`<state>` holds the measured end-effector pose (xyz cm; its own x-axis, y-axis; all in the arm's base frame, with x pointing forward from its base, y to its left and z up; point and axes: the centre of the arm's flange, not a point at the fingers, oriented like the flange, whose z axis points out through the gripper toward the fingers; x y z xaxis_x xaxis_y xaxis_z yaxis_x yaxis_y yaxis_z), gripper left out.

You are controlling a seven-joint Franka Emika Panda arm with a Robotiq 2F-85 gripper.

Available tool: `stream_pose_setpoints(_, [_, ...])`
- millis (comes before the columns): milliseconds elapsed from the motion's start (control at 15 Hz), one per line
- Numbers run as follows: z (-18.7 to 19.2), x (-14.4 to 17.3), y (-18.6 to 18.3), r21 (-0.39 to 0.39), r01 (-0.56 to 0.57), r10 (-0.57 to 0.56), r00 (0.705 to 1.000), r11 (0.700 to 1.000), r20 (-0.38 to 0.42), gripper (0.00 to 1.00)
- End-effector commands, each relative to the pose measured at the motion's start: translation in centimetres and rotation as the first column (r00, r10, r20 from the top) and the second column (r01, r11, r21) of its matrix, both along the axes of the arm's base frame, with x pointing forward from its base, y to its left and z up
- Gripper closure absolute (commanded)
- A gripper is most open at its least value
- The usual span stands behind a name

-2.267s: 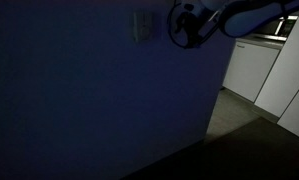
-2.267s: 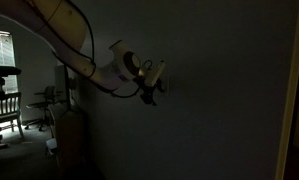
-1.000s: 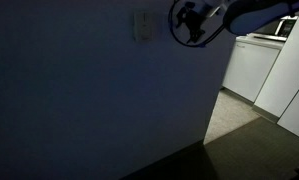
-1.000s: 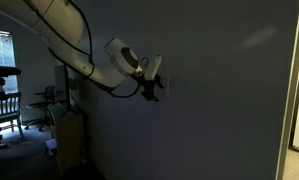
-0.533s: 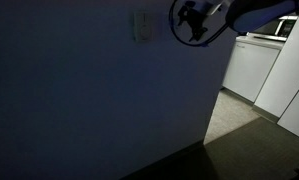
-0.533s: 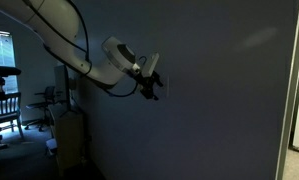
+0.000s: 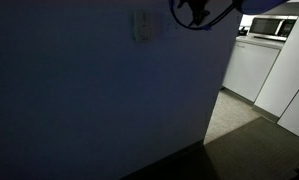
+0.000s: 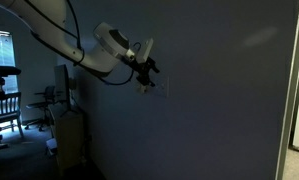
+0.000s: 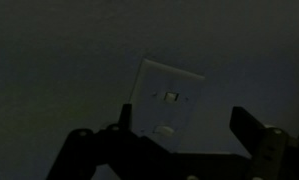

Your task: Flip the switch on the wall to turn on the light.

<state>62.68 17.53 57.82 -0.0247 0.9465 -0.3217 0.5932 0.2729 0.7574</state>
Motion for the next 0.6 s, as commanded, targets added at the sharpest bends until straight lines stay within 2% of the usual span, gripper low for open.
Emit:
stream_pose_setpoints(0, [2.8,-2.2,0.9,0.002,0.008,-0.008,0.999,1.0,0.038,0.0])
stream_pose_setpoints(533, [4.8,-4.2,1.6,0.02,0.027,-0.028,0.998,0.999,0.048,0.0])
